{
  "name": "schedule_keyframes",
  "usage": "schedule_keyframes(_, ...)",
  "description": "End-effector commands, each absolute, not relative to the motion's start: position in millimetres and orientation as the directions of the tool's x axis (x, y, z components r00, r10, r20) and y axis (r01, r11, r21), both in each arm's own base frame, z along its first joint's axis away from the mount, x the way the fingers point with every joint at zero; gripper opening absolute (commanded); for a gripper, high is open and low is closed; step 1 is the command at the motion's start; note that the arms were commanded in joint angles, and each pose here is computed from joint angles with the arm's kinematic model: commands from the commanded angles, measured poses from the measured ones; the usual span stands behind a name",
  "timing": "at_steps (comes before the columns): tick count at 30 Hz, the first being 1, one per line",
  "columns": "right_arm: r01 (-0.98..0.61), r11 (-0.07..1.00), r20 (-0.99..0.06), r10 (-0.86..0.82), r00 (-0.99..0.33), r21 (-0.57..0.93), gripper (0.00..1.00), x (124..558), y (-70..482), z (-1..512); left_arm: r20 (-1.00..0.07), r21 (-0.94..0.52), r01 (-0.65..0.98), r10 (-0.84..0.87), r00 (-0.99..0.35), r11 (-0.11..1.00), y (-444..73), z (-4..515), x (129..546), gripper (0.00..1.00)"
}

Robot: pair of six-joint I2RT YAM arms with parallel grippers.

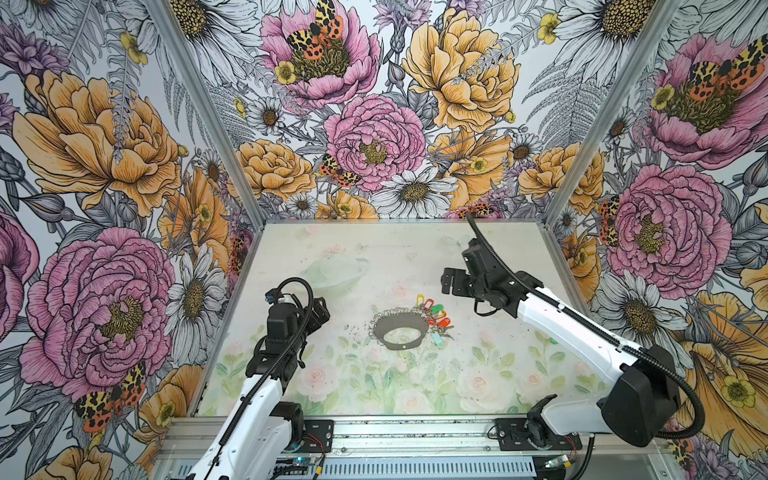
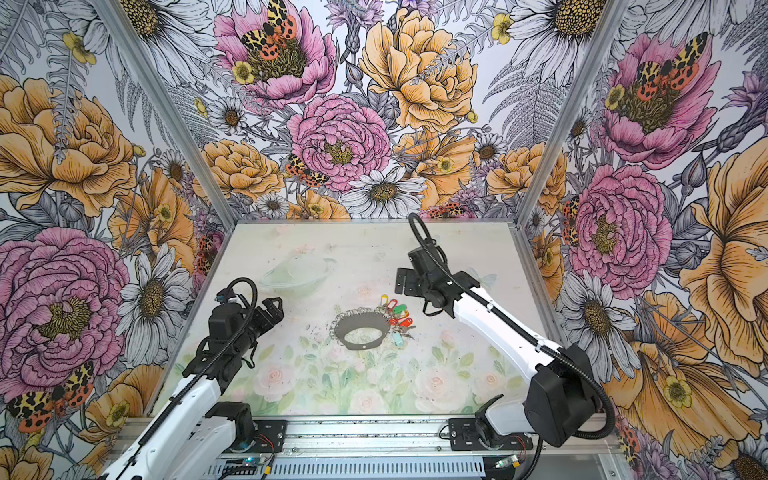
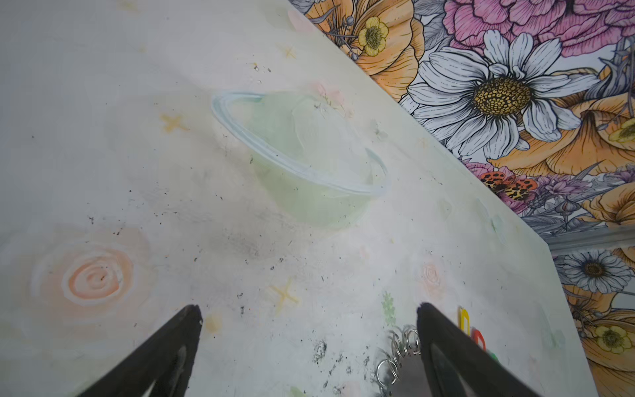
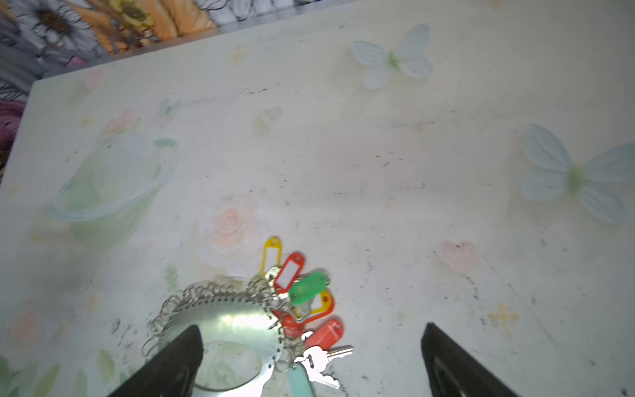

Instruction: Put the keys on the keyring

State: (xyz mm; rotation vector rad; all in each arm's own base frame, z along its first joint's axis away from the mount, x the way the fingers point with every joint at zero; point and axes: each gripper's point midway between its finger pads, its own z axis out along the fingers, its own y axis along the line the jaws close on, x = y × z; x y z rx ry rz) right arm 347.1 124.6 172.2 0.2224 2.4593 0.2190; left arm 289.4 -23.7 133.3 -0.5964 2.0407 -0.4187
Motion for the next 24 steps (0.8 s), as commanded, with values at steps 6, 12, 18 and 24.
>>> schedule_keyframes(6, 0.602, 0.785, -0.438, 0.598, -0.671, 0.149, 0.99, 319.6, -43.8, 106.4, -0.782, -0.433, -0.212, -0.482, -0.395, 0.876, -19.0, 156.7, 285.8, 0.99)
schedule_keyframes(12, 0.761, 0.643, -0.351, 0.734, -0.581, 0.084, 1.0, 295.6, -100.9, 68.0, -0.794, -0.432, -0.216, -0.483, -0.37, 0.875, -15.6, 158.2, 285.0, 0.99)
schedule_keyframes(18, 0.809, 0.585, -0.337, 0.773, -0.537, 0.052, 1.0, 291.9, -124.9, 54.5, -0.805, -0.449, -0.207, -0.494, -0.328, 0.869, -13.4, 159.4, 283.6, 0.99)
schedule_keyframes(24, 0.847, 0.527, -0.293, 0.822, -0.488, 0.07, 1.0, 290.6, -137.2, 34.3, -0.815, -0.452, -0.199, -0.493, -0.303, 0.869, -11.4, 163.1, 281.4, 0.99)
